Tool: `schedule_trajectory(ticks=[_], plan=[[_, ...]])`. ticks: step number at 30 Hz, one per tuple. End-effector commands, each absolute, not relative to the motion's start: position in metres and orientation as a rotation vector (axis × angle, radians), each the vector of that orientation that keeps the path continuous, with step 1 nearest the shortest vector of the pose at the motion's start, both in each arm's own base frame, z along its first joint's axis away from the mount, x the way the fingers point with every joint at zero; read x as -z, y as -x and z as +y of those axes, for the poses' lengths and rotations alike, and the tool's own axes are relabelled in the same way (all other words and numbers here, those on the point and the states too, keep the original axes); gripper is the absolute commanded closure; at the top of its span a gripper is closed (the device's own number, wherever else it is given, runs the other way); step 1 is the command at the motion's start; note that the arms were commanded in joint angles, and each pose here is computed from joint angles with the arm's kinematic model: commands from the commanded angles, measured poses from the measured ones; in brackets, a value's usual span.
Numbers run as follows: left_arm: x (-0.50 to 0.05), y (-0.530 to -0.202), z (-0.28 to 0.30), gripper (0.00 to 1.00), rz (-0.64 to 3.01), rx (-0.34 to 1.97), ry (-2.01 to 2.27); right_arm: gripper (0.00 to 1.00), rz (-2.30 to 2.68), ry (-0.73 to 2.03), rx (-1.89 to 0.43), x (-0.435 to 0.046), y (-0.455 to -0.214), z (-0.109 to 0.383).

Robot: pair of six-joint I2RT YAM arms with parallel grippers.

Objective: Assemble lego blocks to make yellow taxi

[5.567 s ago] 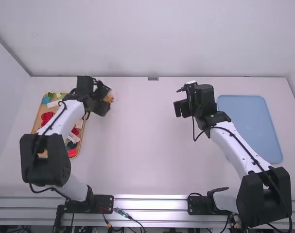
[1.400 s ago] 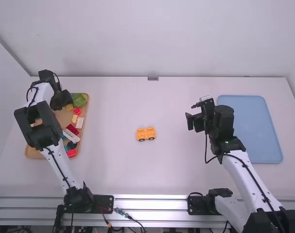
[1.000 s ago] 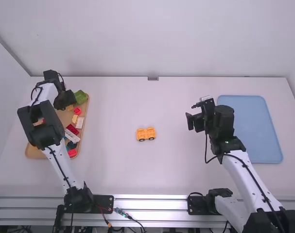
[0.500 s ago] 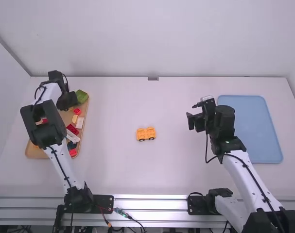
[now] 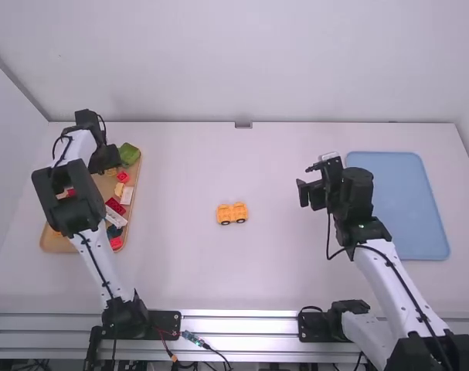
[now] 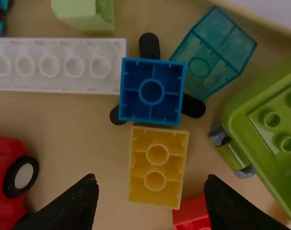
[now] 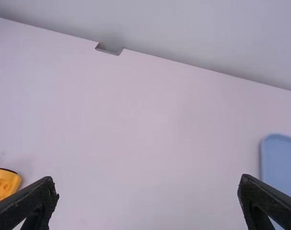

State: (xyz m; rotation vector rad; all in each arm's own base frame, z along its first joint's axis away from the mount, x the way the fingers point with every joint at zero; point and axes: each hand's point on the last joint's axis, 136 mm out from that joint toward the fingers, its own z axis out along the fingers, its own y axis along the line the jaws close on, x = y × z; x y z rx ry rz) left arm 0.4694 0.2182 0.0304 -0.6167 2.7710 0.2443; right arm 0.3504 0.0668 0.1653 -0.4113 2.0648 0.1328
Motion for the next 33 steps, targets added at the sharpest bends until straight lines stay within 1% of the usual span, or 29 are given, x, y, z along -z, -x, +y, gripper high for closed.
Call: schedule_trajectory(ticks=[1,5,12,17,24,33], plan=[[-0.022,-0.463,0.225,0.40,2.794,-0.252,0.576,0.01,2.082,0.409,-0.141,-0.159,-0.349,0.067],[-0.015,-0.466,0.221,0.42,2.786,-0.164,0.532,0.01,2.082,0.409,-0.141,-0.159,-0.349,0.067],[-0.012,-0.464,0.224,0.44,2.784,-0.168,0.529,0.01,2.082,0.409,-0.143,-0.159,-0.348,0.067],[-0.006,-0.469,0.214,0.45,2.785,-0.077,0.485,0.01,2.082,0.410,-0.145,-0.159,-0.348,0.068],[-0.004,-0.468,0.214,0.48,2.796,-0.091,0.476,0.01,2.081,0.411,-0.145,-0.159,-0.348,0.068],[0.002,-0.463,0.216,0.46,2.804,-0.105,0.493,0.01,2.081,0.408,-0.142,-0.159,-0.349,0.067]])
